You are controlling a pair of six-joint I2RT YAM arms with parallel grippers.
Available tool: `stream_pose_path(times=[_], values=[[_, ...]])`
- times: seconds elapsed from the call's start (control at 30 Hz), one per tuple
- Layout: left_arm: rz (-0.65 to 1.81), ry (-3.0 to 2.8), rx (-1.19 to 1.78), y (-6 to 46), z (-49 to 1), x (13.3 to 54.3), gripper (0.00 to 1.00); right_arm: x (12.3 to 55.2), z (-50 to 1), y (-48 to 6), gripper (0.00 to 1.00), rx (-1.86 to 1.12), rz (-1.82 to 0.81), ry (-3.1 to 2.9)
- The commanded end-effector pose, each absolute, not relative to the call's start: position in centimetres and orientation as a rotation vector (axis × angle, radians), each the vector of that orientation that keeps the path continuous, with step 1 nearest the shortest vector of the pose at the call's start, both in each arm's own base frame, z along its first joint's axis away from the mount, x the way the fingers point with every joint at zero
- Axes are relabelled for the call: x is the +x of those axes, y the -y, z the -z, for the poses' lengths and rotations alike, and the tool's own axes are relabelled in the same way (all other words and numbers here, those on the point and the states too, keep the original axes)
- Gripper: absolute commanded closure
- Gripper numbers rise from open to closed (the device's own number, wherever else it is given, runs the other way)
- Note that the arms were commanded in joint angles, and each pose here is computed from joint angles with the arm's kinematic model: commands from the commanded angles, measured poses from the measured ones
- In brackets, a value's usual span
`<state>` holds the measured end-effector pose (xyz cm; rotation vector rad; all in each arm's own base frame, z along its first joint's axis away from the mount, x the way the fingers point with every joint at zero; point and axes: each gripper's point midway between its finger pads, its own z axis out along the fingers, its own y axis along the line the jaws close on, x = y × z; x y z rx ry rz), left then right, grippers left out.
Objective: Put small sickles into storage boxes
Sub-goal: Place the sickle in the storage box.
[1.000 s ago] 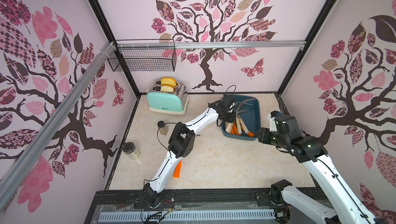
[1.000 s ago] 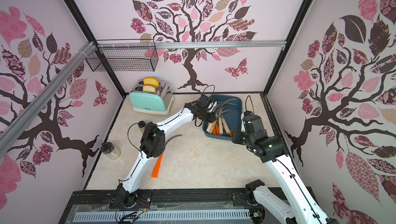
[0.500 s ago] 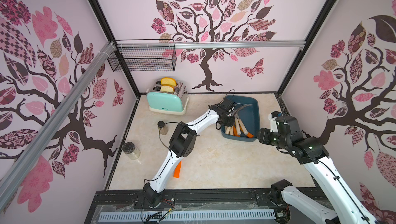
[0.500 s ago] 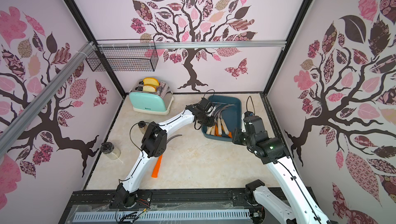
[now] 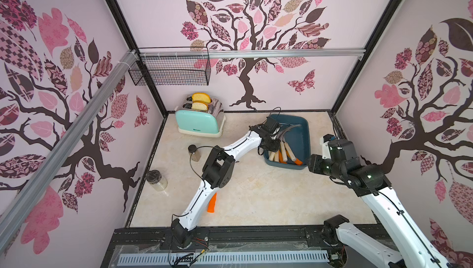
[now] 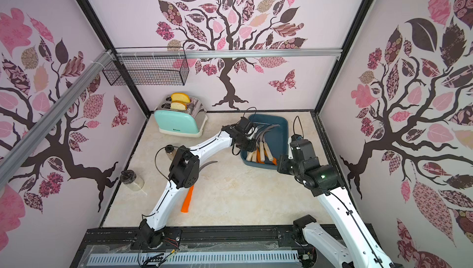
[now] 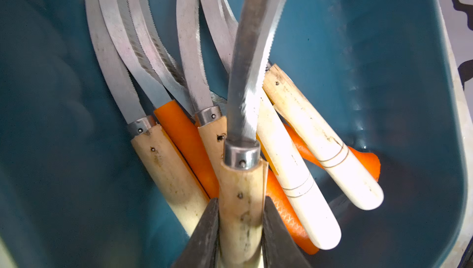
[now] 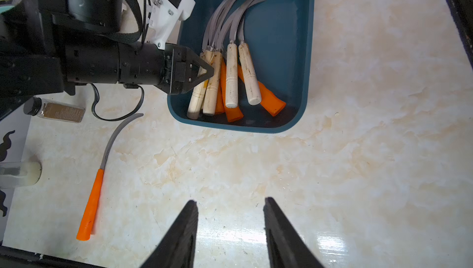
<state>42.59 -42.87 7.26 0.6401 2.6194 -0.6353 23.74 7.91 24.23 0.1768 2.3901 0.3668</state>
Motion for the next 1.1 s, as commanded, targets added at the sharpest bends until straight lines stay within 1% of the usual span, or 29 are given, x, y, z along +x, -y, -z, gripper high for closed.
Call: stream_pose_path(times=[0.0, 0.03, 0.07, 0.47, 0.57, 0.67, 0.77, 0.8, 0.83, 0.97, 1.0, 1.03, 1.07], values=[[0.645, -2.589, 0.656, 43.2, -9.0, 42.7, 0.68, 23.7, -24.8, -7.6, 0.53, 0.169, -0.348, -2.372], [0.651, -2.581, 0.658, 43.3, -9.4, 42.6, 0.65, 23.7, -24.8, -7.6, 0.53, 0.170, -0.348, -2.371], [0.657, -2.573, 0.656, 43.3, -9.9, 42.7, 0.63, 23.8, -24.8, -7.6, 0.53, 0.169, -0.348, -2.372], [0.672, -2.522, 0.650, 43.1, -12.9, 42.6, 0.61, 23.8, -25.2, -7.6, 0.53, 0.167, -0.350, -2.366], [0.685, -2.485, 0.653, 43.3, -14.6, 42.8, 0.60, 23.6, -25.4, -7.4, 0.53, 0.171, -0.345, -2.362], [0.703, -2.439, 0.659, 43.3, -16.9, 42.8, 0.57, 23.5, -25.8, -7.2, 0.51, 0.176, -0.337, -2.355], [0.717, -2.387, 0.662, 43.3, -19.3, 42.9, 0.51, 23.4, -26.0, -7.1, 0.50, 0.179, -0.330, -2.353], [0.719, -2.375, 0.661, 43.2, -20.0, 42.8, 0.50, 23.4, -26.1, -7.1, 0.50, 0.180, -0.331, -2.353], [0.725, -2.360, 0.658, 43.0, -21.0, 42.8, 0.47, 23.4, -26.3, -7.1, 0.50, 0.182, -0.334, -2.350], [0.736, -2.309, 0.649, 41.3, -24.5, 42.6, 0.39, 23.6, -26.3, -7.2, 0.47, 0.186, -0.337, -2.363], [0.739, -2.302, 0.636, 40.5, -25.4, 42.6, 0.36, 23.6, -26.2, -7.1, 0.47, 0.191, -0.323, -2.370], [0.740, -2.302, 0.607, 39.4, -26.0, 42.8, 0.30, 23.6, -26.0, -6.9, 0.46, 0.197, -0.308, -2.380], [0.746, -2.302, 0.562, 37.9, -26.9, 43.0, 0.26, 23.7, -25.9, -7.1, 0.46, 0.194, -0.312, -2.389]])
